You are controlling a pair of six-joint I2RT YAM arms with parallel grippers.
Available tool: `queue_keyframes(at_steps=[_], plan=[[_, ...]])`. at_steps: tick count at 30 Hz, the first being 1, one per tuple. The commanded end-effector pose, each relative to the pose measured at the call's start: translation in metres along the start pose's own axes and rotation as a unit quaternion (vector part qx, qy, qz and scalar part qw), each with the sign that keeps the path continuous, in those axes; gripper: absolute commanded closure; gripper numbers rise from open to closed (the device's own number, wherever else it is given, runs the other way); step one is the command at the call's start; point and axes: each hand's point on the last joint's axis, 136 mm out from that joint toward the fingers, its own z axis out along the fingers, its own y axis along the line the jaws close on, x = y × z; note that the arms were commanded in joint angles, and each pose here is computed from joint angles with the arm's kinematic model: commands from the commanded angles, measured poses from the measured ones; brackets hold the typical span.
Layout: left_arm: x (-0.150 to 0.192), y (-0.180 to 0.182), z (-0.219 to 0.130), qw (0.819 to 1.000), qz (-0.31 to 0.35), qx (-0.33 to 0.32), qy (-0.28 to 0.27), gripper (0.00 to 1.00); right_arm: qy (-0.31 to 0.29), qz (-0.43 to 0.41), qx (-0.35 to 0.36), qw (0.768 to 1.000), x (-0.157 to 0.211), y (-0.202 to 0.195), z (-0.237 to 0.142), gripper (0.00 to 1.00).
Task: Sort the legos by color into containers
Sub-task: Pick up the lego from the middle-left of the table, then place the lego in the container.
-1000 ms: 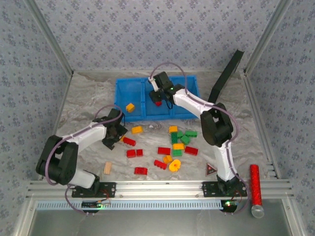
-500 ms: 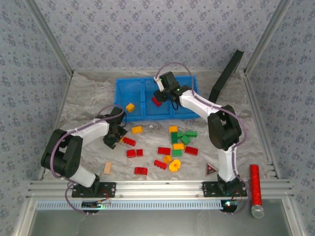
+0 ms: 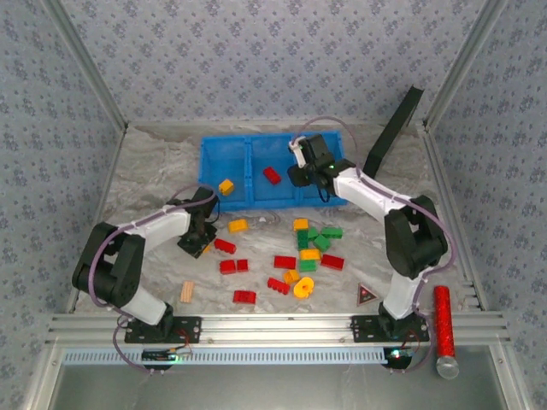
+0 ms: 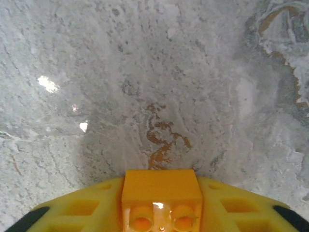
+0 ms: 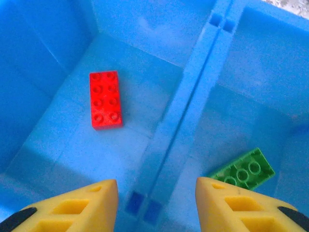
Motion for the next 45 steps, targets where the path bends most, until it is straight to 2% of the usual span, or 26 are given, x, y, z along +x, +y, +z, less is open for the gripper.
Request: queue_keyframes(at_steps=[1,4,6,10,14,18,22,31,38,41,45], plan=[[0.021,-0.028,-0.002,0.997,0.013,0.067,0.045,0.66,-0.004,0.022,0.015,1.0,0.007,-0.009,-0.023,0.52],[0.015,-0.039,-0.018,0.994,0.052,0.09,0.032,0.75,0.008,0.043,0.014,0.999,0.024,-0.009,-0.036,0.51],[0.01,-0.041,-0.03,0.992,0.088,0.084,0.021,0.78,0.033,0.061,0.012,0.998,0.053,-0.007,-0.041,0.51],[-0.003,-0.05,-0.053,0.987,0.139,0.086,0.001,0.81,0.048,0.111,0.004,0.993,0.084,0.0,-0.055,0.49],[-0.016,-0.068,-0.083,0.979,0.168,0.114,-0.025,0.83,0.072,0.168,0.0,0.983,0.115,0.003,-0.068,0.47],[-0.041,-0.092,-0.109,0.967,0.198,0.135,-0.089,0.84,0.088,0.252,0.003,0.964,0.137,0.001,-0.079,0.39],[-0.065,-0.121,-0.124,0.956,0.219,0.139,-0.14,0.85,0.084,0.36,0.02,0.929,0.154,-0.004,-0.085,0.36],[-0.09,-0.168,-0.112,0.95,0.241,0.14,-0.144,0.86,0.072,0.511,0.06,0.855,0.193,-0.017,-0.09,0.33],[-0.108,-0.212,-0.089,0.94,0.28,0.123,-0.151,0.86,0.061,0.557,0.054,0.826,0.185,-0.026,-0.085,0.32],[-0.11,-0.224,-0.074,0.939,0.291,0.11,-0.145,0.86,0.068,0.588,0.063,0.804,0.187,-0.027,-0.085,0.32],[-0.114,-0.238,-0.06,0.936,0.306,0.1,-0.146,0.86,0.09,0.638,0.063,0.762,0.193,-0.02,-0.08,0.32]])
